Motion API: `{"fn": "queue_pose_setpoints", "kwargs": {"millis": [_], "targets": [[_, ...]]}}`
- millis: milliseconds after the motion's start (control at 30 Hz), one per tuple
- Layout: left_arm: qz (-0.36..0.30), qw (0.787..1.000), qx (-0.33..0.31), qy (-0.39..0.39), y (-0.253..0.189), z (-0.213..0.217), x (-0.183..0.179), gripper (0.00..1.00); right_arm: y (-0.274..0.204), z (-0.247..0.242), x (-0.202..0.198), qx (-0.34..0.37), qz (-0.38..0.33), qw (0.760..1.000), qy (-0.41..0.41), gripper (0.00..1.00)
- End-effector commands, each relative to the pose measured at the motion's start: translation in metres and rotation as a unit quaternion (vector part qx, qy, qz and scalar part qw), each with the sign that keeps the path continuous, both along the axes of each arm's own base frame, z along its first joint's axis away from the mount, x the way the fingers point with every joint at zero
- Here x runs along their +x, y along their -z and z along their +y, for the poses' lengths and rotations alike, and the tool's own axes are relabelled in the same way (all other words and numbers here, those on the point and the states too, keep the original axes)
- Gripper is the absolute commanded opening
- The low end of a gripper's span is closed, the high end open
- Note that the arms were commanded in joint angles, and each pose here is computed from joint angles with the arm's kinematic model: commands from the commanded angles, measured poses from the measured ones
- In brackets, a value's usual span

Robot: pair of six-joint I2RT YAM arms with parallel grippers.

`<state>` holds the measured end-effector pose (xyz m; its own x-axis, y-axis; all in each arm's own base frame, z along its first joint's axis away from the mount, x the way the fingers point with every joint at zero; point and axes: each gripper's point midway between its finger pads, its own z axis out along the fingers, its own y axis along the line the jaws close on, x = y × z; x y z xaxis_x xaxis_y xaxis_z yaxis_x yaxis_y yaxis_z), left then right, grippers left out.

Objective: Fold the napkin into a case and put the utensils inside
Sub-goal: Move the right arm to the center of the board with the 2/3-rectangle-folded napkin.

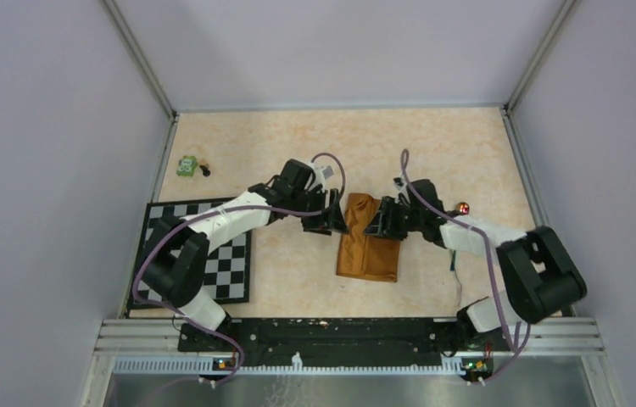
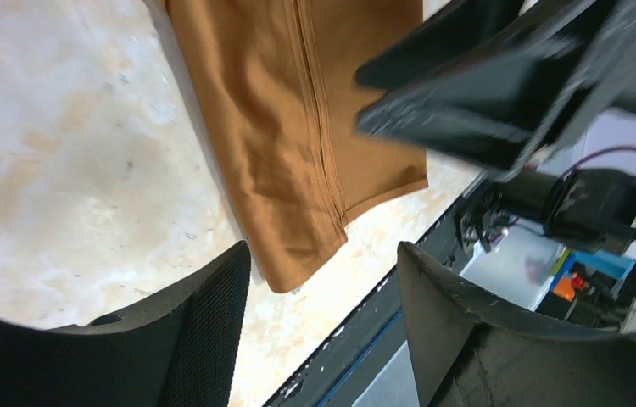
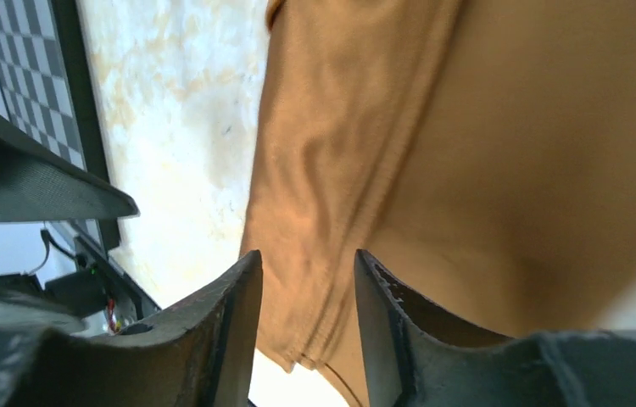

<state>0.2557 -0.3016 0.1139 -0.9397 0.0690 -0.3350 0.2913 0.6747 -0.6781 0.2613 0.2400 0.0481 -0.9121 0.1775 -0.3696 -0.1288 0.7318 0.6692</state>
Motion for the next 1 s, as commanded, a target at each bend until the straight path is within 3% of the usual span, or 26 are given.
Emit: {"fn": "queue_pose_setpoints", "kwargs": {"millis": [0, 100, 300, 467, 633, 733, 967], "targets": [[-0.013, 1.0, -0.005, 0.013, 0.012, -0.013, -0.009, 0.69, 0.001, -0.066, -0.012, -0.066, 0.002, 0.997, 0.037, 0.47], [-0.011, 1.0, 0.015, 0.009, 0.024, -0.012, -0.015, 0.69, 0.001, -0.09, -0.008, -0.083, -0.003, 0.995, 0.061, 0.57], [-0.025, 1.0, -0.002, 0.01, 0.009, -0.015, -0.03, 0.7, 0.011, -0.09, 0.017, -0.042, -0.008, 0.997, 0.058, 0.59], [-0.031, 0.999, 0.002, 0.015, 0.004, -0.029, -0.052, 0.71, 0.018, -0.064, 0.05, -0.018, -0.02, 0.999, 0.028, 0.46], [-0.043, 0.998, 0.031, -0.021, 0.01, -0.052, -0.063, 0.72, 0.001, -0.027, 0.063, 0.021, -0.014, 1.0, 0.01, 0.42], [-0.058, 0.996, 0.054, -0.044, 0.008, -0.073, -0.065, 0.84, 0.0, -0.053, 0.063, -0.033, 0.016, 0.997, 0.07, 0.52], [-0.059, 0.977, 0.167, -0.118, 0.023, -0.11, -0.067, 0.79, -0.015, -0.141, 0.046, -0.128, 0.016, 0.972, 0.196, 0.65]]}}
